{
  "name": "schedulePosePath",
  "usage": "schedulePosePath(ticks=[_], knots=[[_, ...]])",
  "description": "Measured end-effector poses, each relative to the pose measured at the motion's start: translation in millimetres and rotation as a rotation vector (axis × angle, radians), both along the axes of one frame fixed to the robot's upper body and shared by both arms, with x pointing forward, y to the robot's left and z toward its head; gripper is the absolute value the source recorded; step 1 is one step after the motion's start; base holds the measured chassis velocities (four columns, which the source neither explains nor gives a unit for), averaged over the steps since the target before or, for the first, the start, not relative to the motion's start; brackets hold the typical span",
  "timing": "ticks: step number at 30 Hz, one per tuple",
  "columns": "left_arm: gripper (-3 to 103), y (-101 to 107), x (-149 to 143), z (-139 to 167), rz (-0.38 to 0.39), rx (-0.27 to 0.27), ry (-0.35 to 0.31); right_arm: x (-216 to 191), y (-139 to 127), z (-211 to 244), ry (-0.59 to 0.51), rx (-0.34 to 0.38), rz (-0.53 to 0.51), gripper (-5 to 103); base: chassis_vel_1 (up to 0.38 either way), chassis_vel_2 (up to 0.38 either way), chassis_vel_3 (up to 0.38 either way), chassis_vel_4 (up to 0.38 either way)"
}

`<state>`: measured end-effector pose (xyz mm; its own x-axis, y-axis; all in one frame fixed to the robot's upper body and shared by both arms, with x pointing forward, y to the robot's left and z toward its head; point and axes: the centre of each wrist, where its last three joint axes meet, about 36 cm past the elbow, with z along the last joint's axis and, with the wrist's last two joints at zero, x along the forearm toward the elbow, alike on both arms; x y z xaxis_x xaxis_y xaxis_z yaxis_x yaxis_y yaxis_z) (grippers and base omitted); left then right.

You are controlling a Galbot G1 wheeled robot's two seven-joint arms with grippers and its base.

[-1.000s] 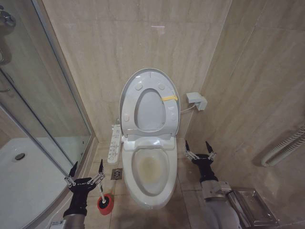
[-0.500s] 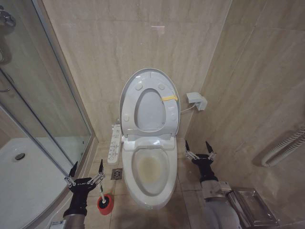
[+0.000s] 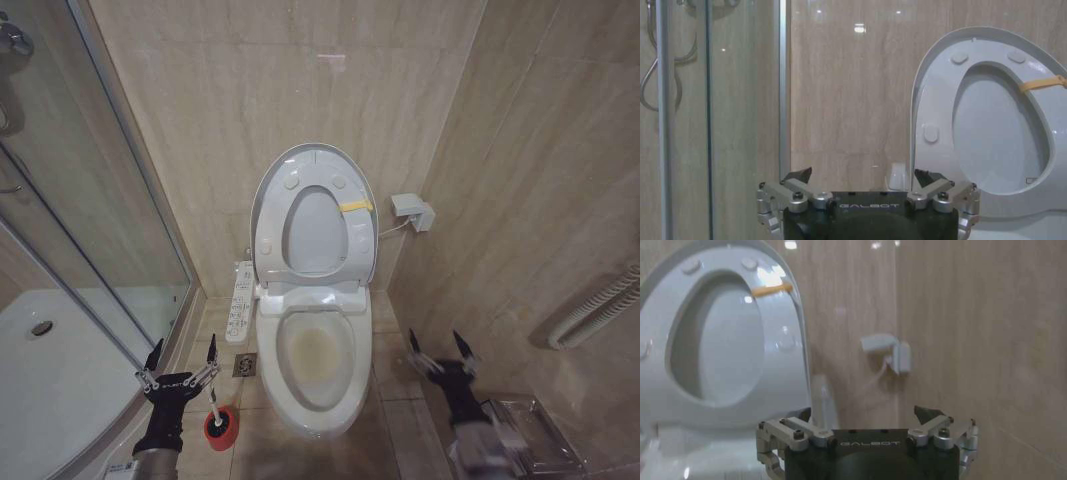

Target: Open the toilet lid, clean the toilet bowl with a toilet brush, close the toilet lid, and flush.

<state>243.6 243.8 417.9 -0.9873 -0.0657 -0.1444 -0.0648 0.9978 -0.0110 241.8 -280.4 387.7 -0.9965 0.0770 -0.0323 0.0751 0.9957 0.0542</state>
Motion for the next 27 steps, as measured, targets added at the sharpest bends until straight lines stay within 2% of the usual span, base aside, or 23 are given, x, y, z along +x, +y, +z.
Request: schedulePosePath(ticks=[1, 4, 9, 14, 27], knots=[[100, 0, 0, 0, 0.0, 0.0, 0.0, -13, -6, 0, 0.027, -0.003, -0.001, 100, 0.0, 0.0, 0.0, 0.0], [100, 0, 0, 0, 0.0, 0.0, 0.0, -24, -4, 9, -0.009, 0.025, 0.007, 100, 0.0, 0.0, 0.0, 0.0], [100, 0, 0, 0, 0.0, 0.0, 0.0, -7, 6, 31, -0.108, 0.072, 0.019, 100, 0.0, 0.0, 0.0, 0.0], [100, 0, 0, 0, 0.0, 0.0, 0.0, 7, 11, 35, -0.149, 0.082, 0.046, 100, 0.0, 0.0, 0.0, 0.0], [100, 0, 0, 0, 0.0, 0.0, 0.0, 57, 6, 13, -0.182, 0.069, 0.078, 100, 0.0, 0.0, 0.0, 0.0]])
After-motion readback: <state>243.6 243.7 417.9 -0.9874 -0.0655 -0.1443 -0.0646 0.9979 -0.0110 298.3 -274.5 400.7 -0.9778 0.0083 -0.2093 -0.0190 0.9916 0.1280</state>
